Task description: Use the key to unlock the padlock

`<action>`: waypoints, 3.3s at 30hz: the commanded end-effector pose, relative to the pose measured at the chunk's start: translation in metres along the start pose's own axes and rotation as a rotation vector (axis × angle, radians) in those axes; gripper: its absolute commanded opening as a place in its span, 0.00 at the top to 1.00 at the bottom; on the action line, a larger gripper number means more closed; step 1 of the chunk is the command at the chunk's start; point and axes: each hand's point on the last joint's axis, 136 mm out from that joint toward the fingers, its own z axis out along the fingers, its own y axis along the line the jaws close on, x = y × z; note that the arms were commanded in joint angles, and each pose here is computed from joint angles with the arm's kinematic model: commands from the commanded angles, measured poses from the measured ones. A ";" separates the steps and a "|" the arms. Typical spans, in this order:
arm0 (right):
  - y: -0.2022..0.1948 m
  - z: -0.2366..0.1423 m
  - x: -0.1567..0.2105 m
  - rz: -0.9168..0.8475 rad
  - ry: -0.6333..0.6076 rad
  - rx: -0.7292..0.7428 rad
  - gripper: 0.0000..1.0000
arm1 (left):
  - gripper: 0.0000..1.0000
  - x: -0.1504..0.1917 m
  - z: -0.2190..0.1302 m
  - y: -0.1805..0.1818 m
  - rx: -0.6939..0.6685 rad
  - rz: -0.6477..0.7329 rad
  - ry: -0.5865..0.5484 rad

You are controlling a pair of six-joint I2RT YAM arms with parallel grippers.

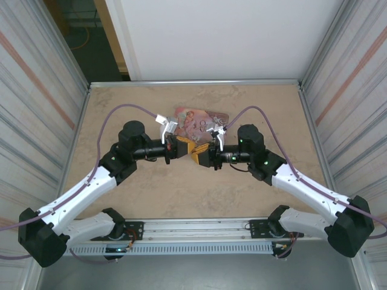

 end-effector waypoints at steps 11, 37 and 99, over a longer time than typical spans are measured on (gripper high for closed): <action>0.010 -0.007 -0.005 -0.019 -0.020 -0.024 0.69 | 1.00 0.000 -0.003 0.002 -0.035 0.018 -0.007; -0.010 -0.005 -0.003 -0.002 -0.024 0.067 0.99 | 1.00 -0.004 -0.007 -0.003 -0.021 0.033 -0.037; -0.250 -0.024 0.061 0.551 -0.008 0.397 1.00 | 0.20 0.095 0.033 0.240 -0.466 -0.216 0.094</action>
